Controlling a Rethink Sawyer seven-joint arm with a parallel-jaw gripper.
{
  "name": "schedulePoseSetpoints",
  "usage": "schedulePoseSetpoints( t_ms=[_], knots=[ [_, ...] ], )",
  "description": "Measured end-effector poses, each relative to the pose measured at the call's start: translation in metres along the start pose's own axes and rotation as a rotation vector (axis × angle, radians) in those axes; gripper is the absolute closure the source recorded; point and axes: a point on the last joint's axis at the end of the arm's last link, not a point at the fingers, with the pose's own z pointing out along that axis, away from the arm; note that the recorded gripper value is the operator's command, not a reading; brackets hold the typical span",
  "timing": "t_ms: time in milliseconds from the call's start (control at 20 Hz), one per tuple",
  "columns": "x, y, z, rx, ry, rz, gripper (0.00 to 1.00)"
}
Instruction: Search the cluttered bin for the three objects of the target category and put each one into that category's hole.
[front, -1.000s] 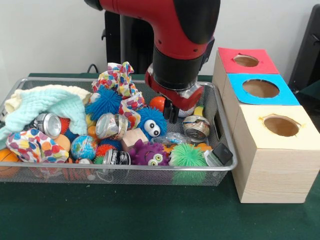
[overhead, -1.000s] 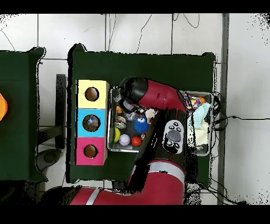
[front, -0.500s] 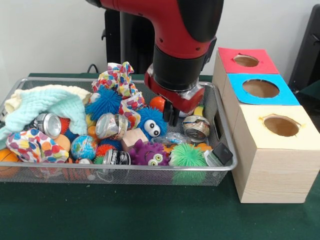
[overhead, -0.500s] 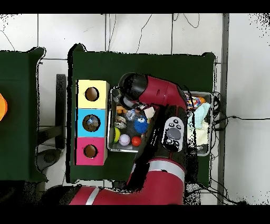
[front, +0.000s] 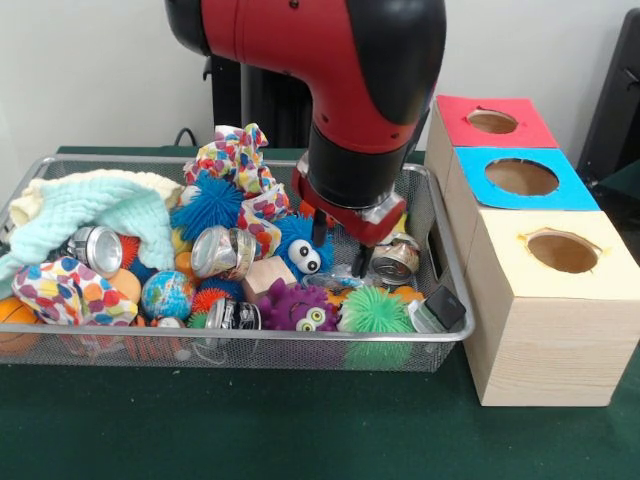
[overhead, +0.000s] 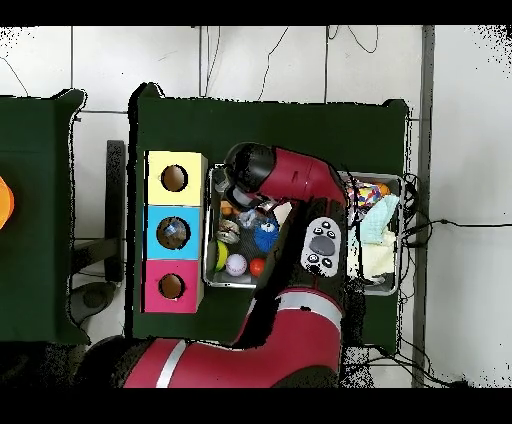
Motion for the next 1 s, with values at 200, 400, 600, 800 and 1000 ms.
schedulePoseSetpoints(
  t_ms=[200, 400, 600, 800, 1000],
  knots=[
    [0.009, 0.004, 0.013, 0.026, 0.008, 0.012, 0.0],
    [0.019, 0.012, 0.019, 0.036, 0.012, 0.053, 0.0],
    [0.026, 0.023, 0.019, 0.028, 0.019, 0.133, 0.0],
    [0.028, 0.028, 0.019, 0.025, 0.017, 0.213, 0.0],
    [0.025, 0.032, 0.018, 0.028, 0.001, 0.266, 0.0]
  ],
)
